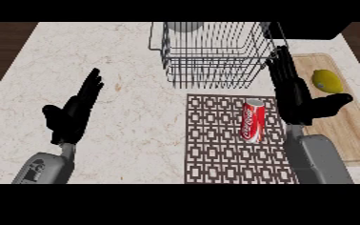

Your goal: Pick the can from the placemat and place it in the basket

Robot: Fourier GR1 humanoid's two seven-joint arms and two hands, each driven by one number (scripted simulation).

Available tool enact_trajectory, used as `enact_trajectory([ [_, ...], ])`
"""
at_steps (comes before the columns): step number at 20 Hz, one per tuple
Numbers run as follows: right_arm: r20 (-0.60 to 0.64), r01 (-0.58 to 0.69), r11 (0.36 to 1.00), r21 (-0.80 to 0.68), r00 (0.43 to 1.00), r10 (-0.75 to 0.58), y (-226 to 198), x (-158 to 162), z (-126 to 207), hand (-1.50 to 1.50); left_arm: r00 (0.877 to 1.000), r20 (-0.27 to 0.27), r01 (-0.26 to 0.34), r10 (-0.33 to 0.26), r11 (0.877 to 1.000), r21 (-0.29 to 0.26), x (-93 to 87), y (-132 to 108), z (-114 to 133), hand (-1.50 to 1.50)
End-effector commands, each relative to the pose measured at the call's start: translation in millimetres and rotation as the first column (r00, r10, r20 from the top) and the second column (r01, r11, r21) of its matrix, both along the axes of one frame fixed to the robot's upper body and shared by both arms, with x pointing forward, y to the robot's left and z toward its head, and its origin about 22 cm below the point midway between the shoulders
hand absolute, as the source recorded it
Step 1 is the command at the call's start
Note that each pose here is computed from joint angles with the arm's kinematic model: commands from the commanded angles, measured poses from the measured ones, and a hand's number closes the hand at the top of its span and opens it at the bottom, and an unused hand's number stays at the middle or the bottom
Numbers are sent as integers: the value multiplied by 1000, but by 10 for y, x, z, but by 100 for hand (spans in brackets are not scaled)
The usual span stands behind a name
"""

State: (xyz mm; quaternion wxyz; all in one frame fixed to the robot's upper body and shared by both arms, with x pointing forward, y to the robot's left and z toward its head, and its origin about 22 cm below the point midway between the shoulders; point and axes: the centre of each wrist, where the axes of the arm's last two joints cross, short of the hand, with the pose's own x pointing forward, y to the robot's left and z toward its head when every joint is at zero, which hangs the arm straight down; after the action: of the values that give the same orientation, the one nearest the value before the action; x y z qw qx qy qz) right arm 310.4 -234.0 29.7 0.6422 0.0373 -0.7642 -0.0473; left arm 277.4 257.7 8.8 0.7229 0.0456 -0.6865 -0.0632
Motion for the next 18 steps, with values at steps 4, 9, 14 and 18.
enact_trajectory([
  [4, -330, 217, 942, -254, 896, -296, -237, 153, 245, 150, 987, 131, -85, 90, 995, -50, 26, 41, 225, 0],
  [9, -480, -38, 890, -454, 852, -209, 301, 255, 246, 150, 986, 156, -32, 53, 990, -134, -4, -191, 255, 0],
  [14, -473, 120, 783, -611, 738, -482, 306, 272, 181, -150, 986, 165, 8, 13, 992, -127, -47, -381, 235, 0],
  [18, -393, 60, 544, -837, 626, -674, -181, 315, 238, -150, 987, 161, 3, 16, 993, -116, -58, -359, 217, 0],
])
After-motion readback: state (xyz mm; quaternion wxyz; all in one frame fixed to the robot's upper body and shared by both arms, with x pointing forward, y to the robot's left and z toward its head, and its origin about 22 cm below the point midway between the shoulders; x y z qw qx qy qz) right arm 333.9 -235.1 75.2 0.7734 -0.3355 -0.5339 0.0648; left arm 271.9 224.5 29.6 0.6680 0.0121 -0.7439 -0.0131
